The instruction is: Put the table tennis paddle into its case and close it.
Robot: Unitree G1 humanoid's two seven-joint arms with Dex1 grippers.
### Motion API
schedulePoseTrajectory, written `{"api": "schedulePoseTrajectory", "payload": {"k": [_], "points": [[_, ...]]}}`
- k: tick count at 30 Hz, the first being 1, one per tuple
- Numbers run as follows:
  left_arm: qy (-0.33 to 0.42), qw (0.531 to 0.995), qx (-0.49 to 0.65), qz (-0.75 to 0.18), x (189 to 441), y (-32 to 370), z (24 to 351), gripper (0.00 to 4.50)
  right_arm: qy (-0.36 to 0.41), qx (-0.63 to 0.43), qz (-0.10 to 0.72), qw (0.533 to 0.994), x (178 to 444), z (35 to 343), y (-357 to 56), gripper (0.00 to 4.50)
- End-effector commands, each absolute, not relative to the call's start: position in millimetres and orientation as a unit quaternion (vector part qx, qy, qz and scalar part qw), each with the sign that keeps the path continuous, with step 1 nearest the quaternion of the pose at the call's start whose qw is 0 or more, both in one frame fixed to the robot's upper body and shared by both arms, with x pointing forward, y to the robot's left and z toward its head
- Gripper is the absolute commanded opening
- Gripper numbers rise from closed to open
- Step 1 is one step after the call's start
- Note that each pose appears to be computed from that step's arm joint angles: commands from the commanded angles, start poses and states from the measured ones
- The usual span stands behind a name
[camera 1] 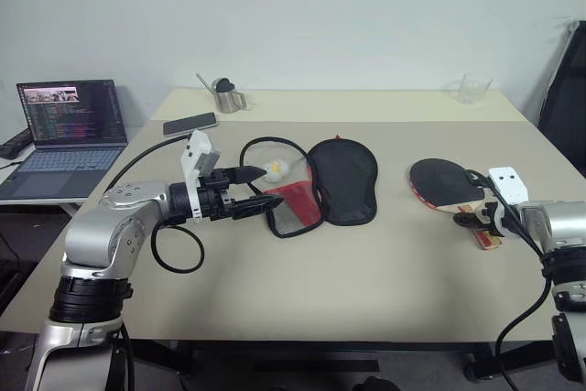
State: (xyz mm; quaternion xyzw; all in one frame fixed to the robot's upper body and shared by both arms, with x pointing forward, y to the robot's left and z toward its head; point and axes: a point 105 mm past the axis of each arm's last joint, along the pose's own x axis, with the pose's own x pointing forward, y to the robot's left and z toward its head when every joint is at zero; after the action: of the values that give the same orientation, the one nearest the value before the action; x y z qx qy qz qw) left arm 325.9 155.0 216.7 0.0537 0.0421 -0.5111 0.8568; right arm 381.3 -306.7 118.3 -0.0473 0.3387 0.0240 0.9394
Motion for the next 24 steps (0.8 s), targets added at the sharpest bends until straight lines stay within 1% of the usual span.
{"api": "schedulePoseTrajectory", "payload": {"k": [1, 3, 4, 10, 11, 14, 17, 21, 24], "points": [[0.013, 0.853, 0.068, -0.518, 323.1, 151.6, 231.6, 4.5, 0.313, -0.032, 0.012, 0.949, 391.3, 123.2, -306.5, 4.04], [0.013, 0.853, 0.07, -0.517, 322.8, 151.8, 231.4, 4.5, 0.308, -0.026, 0.013, 0.951, 394.6, 122.2, -303.8, 3.61], [0.013, 0.853, 0.07, -0.517, 322.8, 152.0, 231.3, 4.5, 0.307, -0.025, 0.015, 0.951, 395.6, 121.6, -302.5, 3.32], [0.011, 0.856, 0.069, -0.513, 323.0, 153.6, 233.0, 4.5, 0.293, -0.017, 0.012, 0.956, 400.8, 123.2, -299.9, 1.33], [0.011, 0.857, 0.069, -0.511, 322.9, 154.2, 233.0, 4.5, 0.291, -0.016, 0.011, 0.957, 401.3, 123.9, -299.5, 1.1], [0.011, 0.86, 0.068, -0.505, 323.7, 156.6, 232.6, 4.5, 0.28, -0.012, 0.008, 0.96, 403.5, 129.0, -297.8, 1.09], [0.013, 0.863, 0.069, -0.5, 324.0, 159.6, 231.5, 4.5, 0.258, -0.012, 0.006, 0.966, 406.7, 143.3, -293.4, 1.09], [0.019, 0.873, 0.073, -0.482, 326.3, 170.3, 231.2, 4.5, 0.206, -0.019, 0.012, 0.978, 414.6, 181.7, -272.3, 1.09], [0.026, 0.879, 0.078, -0.469, 327.4, 177.9, 228.8, 4.5, 0.17, -0.001, 0.022, 0.985, 421.4, 209.1, -249.2, 1.09]]}}
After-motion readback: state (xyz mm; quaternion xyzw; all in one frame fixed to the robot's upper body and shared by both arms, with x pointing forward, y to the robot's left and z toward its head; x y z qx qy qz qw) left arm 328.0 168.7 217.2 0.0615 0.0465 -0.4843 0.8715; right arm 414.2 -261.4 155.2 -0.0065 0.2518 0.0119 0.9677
